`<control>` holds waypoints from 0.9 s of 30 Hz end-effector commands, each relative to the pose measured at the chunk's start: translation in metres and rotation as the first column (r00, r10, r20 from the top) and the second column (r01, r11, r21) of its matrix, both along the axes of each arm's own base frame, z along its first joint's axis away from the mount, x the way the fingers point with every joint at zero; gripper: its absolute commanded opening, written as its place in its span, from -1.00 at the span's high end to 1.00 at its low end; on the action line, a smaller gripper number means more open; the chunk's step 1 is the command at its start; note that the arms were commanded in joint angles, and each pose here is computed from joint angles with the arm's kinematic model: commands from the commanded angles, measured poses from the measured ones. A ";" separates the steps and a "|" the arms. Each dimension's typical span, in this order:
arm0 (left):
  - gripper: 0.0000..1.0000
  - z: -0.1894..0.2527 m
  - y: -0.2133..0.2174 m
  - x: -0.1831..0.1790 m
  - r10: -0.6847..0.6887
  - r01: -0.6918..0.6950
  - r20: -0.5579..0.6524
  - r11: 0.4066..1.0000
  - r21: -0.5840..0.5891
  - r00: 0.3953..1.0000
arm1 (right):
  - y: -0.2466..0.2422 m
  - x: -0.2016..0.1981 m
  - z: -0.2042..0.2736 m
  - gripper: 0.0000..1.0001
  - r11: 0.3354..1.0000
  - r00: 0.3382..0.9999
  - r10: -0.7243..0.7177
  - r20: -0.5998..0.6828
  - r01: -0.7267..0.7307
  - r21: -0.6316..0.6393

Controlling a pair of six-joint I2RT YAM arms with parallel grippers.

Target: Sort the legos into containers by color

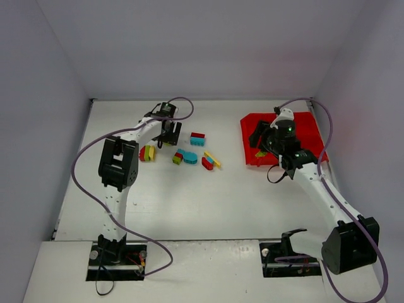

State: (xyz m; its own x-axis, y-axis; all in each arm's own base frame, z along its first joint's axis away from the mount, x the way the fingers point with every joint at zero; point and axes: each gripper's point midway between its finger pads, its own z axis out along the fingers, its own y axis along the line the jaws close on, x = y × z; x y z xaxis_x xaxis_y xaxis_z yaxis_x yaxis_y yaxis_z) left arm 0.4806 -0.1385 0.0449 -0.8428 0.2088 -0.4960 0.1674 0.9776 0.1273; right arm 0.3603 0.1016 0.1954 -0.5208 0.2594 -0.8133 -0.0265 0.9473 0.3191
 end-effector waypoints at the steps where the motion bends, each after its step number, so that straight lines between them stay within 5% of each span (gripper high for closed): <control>1: -0.47 0.030 -0.004 0.022 -0.054 0.057 0.074 0.998 -0.041 0.996 | 0.013 -0.001 0.024 -0.18 0.997 0.995 0.060 0.083 -0.063 0.044; 8: -0.21 0.009 -0.018 0.016 -0.162 0.164 0.021 0.981 -0.104 0.987 | 0.015 -0.005 0.024 -0.19 0.996 0.993 0.076 0.088 -0.080 0.045; 13: 0.66 0.006 -0.025 0.013 -0.200 0.200 0.018 0.968 -0.152 0.980 | 0.019 -0.006 0.023 -0.19 0.993 0.992 0.100 0.082 -0.104 0.054; 18: 0.88 0.057 -0.047 0.007 -0.313 0.344 0.175 0.918 -0.196 0.934 | 0.031 -0.010 0.030 -0.18 0.983 0.983 0.162 0.092 -0.169 0.078; 22: 0.88 0.158 -0.074 -0.014 -0.397 0.518 0.458 0.837 -0.174 0.795 | 0.053 -0.017 0.045 -0.22 0.950 0.956 0.271 0.113 -0.285 0.130; 27: 0.88 0.225 -0.115 -0.081 -0.543 0.721 0.615 0.690 -0.062 0.572 | 0.085 -0.026 0.074 -0.33 0.893 0.907 0.388 0.164 -0.414 0.175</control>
